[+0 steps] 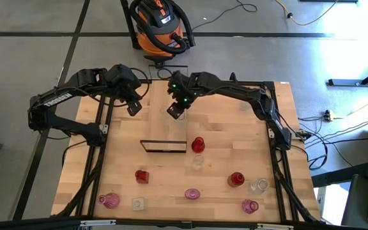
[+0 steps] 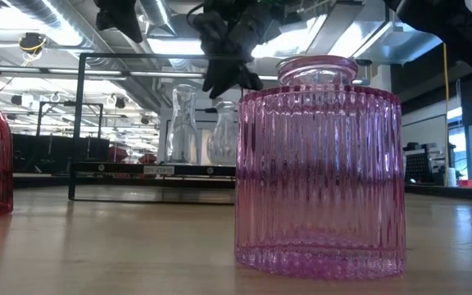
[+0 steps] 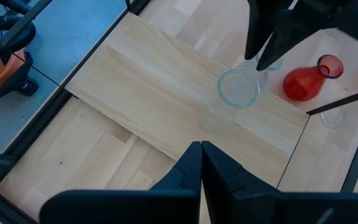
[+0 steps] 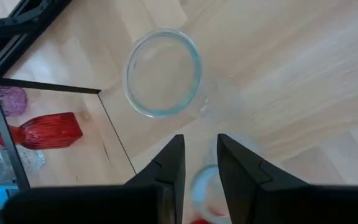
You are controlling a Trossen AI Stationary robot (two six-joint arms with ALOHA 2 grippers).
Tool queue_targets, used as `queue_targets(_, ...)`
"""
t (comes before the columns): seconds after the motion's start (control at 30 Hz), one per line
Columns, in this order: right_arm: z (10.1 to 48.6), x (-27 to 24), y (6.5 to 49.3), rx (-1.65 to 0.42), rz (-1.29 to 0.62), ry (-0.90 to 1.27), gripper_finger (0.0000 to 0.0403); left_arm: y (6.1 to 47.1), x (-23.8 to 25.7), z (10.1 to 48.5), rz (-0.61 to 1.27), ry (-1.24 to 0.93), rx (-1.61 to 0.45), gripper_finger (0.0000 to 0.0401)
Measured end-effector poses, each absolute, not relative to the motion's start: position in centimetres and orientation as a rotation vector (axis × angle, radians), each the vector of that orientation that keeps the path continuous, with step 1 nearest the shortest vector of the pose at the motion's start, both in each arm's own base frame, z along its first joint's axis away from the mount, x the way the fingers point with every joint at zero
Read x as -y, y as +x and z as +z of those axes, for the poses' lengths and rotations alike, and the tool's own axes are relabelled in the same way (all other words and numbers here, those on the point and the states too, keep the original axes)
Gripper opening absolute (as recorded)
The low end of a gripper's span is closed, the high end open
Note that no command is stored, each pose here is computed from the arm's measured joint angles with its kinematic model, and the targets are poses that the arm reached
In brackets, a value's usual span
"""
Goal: Sort vases onto shelf
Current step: Put the transparent vase on the shelf
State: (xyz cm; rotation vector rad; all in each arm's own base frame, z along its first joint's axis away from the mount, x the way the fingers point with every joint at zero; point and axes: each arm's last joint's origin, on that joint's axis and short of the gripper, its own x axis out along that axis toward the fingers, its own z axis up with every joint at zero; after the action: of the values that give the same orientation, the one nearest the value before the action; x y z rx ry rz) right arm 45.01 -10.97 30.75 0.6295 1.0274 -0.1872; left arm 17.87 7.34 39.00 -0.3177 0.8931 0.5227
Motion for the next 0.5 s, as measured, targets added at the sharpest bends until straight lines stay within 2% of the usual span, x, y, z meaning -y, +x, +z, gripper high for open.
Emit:
queue_targets(0.13,31.2,10.8,44.3,-1.079,-0.202,0.611,0.0079,17.9,-7.3,39.0,0.526,-0.325,-0.891,0.0)
queue_targets(0.37,33.5,10.3,41.9,-1.163,-0.4,0.453,0.0079,17.9,-7.3,39.0,0.538,-0.349,-0.885,0.0)
queue_targets(0.5,34.0,10.2,41.1,-1.197,-0.421,0.444,0.0079,17.9,-7.3,39.0,0.539,-0.349,-0.884,0.0)
